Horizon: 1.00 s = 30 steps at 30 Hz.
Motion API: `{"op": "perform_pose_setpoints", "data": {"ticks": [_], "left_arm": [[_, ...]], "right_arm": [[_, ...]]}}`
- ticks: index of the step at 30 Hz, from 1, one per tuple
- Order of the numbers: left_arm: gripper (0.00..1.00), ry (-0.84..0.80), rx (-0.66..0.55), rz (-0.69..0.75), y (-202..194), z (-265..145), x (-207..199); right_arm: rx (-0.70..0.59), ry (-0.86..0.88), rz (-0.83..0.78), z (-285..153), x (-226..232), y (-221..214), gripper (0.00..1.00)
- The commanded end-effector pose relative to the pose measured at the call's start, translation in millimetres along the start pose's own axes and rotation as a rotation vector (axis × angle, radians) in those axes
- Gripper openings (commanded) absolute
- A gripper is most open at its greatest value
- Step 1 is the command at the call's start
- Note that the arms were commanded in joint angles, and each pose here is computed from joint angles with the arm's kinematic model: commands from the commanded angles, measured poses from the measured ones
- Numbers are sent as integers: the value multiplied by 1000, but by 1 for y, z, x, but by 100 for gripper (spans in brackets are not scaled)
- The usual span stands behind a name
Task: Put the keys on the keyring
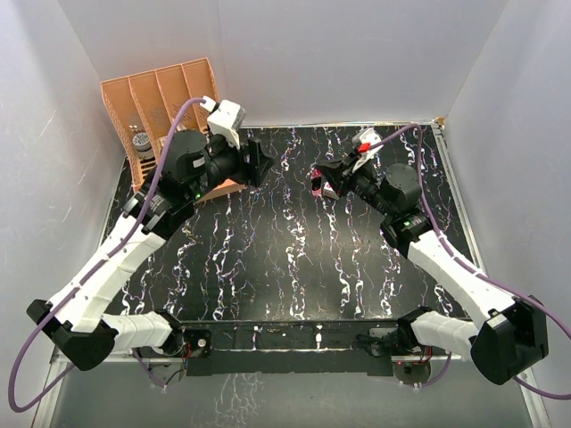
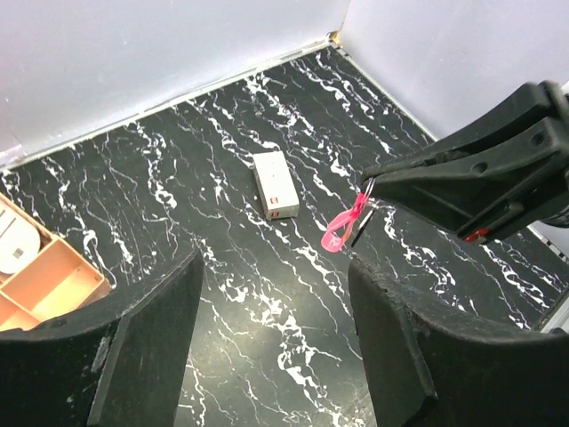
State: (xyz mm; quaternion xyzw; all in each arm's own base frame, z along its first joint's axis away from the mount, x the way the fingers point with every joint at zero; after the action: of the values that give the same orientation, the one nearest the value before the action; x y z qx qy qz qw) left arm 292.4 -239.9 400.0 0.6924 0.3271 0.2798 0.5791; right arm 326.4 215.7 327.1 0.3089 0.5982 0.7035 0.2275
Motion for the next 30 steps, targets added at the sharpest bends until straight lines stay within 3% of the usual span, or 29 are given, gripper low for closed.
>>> {"op": "perform_pose_setpoints", "data": {"ticks": [1,14,19,24,30], "left_arm": [[65,30,-89,-34,11,-9,3],[61,17,-227,-101,12,-23,-1],[59,-93,-259,-121,1,-8,-19],[51,-197,-228,-112,-25,18,-36],[50,-198,-287,-110,-37,27,-37]], "right_arm": [[-65,-11,40,6,-1,17,0],[-114,21,100,15,6,34,0],[-134,51,94,9,12,35,0],[-170,45,111,1,13,34,0],[-176,-5,166,0,7,36,0]]}}
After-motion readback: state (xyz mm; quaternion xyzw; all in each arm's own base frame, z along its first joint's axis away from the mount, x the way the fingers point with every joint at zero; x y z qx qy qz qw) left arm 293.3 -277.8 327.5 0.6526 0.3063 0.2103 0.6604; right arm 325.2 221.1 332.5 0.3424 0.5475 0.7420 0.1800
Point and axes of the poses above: each gripper's point midway between its finger pads, its own z axis out along the fingers, its own x axis along the line the jaws close on, y = z × x, the point moved 1 cm from there along -z, back along the fingers, and after that the axes turned 9 degrees about z, right-handed, at the moved point
